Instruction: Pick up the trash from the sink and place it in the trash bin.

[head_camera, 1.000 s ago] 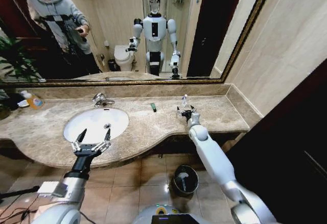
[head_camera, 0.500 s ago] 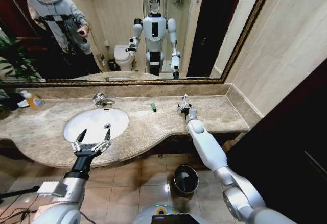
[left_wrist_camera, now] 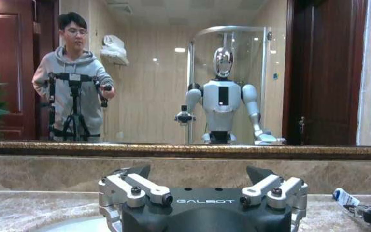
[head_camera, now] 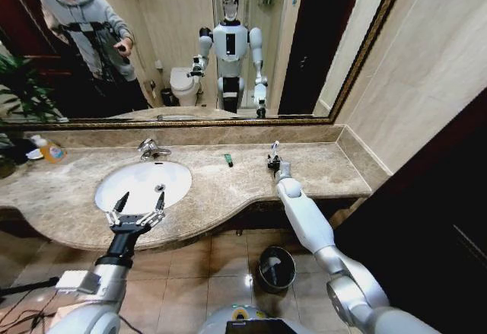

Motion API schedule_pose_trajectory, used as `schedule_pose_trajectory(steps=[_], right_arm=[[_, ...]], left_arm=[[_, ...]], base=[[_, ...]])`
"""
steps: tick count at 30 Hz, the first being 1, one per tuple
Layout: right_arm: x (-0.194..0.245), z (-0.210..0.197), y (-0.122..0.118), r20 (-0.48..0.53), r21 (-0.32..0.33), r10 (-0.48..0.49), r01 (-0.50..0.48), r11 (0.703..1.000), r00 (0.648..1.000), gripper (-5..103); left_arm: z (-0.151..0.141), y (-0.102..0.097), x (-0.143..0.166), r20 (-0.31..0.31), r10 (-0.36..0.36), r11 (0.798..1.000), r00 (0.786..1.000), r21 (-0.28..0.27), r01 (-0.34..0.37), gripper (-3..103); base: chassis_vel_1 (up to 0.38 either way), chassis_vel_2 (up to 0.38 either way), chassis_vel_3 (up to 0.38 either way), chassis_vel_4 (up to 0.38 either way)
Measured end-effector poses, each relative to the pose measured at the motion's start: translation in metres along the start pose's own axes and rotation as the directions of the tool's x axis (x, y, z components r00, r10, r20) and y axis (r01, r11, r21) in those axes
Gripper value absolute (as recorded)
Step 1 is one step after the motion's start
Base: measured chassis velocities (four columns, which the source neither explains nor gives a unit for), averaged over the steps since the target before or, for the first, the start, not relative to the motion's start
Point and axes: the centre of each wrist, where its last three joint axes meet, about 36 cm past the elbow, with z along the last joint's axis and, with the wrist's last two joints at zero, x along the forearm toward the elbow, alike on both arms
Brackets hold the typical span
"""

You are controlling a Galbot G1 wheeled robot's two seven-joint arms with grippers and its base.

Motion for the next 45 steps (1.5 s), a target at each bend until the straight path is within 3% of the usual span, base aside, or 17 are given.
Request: schedule_pose_trajectory(steps=[3, 6, 20, 25, 32, 37, 45], right_arm=[[0.000, 0.000, 0.000, 0.001, -0.001, 0.001, -0.001, 1.000, 1.000, 4], [0.000, -0.002, -0.001, 0.006, 0.000, 0.001, -0.001, 1.000, 1.000, 1], [0.030, -0.018, -0.018, 0.053, 0.007, -0.010, 0.009, 1.000, 0.999, 0], [0.091, -0.004, -0.050, 0.088, 0.018, -0.013, 0.011, 1.000, 0.996, 0], [0.178, 0.021, -0.071, 0.119, 0.028, -0.067, 0.064, 0.998, 0.991, 0], [0.254, 0.040, -0.061, 0.155, 0.021, -0.126, 0.124, 0.992, 0.980, 0], [0.312, 0.044, -0.045, 0.189, 0.016, -0.133, 0.132, 0.991, 0.973, 0]], left_arm=[[0.000, 0.000, 0.000, 0.000, 0.000, 1.000, 1.000, 0.000, 0.000, 100], [0.000, 0.000, 0.000, 0.000, 0.000, 1.000, 1.000, 0.000, 0.000, 100], [0.000, 0.000, 0.000, 0.000, 0.000, 1.000, 1.000, 0.000, 0.000, 100], [0.000, 0.000, 0.000, 0.000, 0.000, 1.000, 1.000, 0.000, 0.000, 100], [0.000, 0.000, 0.000, 0.000, 0.000, 1.000, 1.000, 0.000, 0.000, 100], [0.000, 0.000, 0.000, 0.000, 0.000, 1.000, 1.000, 0.000, 0.000, 100], [0.000, 0.000, 0.000, 0.000, 0.000, 1.000, 1.000, 0.000, 0.000, 100]], base=[[0.000, 0.000, 0.000, 0.000], [0.000, 0.000, 0.000, 0.000], [0.000, 0.000, 0.000, 0.000], [0.000, 0.000, 0.000, 0.000], [0.000, 0.000, 0.000, 0.000], [0.000, 0.000, 0.000, 0.000], [0.000, 0.000, 0.000, 0.000]])
